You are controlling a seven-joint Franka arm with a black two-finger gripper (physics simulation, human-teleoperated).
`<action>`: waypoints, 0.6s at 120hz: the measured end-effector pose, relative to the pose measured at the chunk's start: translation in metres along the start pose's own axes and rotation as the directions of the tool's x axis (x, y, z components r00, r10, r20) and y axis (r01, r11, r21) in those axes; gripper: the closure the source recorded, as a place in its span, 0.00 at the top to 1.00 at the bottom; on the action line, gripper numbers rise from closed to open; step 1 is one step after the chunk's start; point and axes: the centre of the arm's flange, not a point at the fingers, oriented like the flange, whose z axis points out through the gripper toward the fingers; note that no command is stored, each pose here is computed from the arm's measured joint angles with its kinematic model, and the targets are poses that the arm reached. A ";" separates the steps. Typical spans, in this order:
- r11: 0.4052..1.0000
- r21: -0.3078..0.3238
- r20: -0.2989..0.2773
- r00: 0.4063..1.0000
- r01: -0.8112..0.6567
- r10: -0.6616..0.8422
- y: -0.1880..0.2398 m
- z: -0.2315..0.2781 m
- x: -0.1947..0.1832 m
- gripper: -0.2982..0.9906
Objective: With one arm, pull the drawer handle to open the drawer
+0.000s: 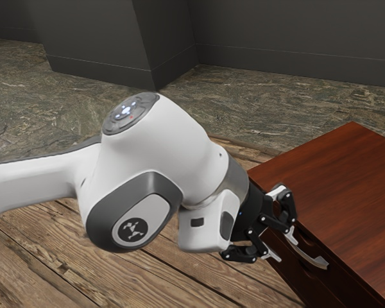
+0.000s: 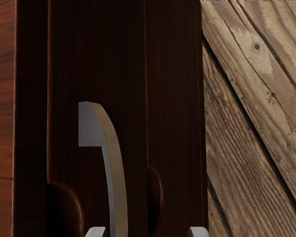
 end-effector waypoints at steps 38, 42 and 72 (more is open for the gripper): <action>0.999 -0.029 0.005 1.000 0.030 -0.030 0.002 0.020 -0.001 0.34; 0.999 -0.029 0.004 0.999 0.032 -0.032 0.002 0.020 -0.001 0.32; 0.999 -0.034 -0.023 1.000 0.020 -0.020 0.028 0.006 0.007 0.21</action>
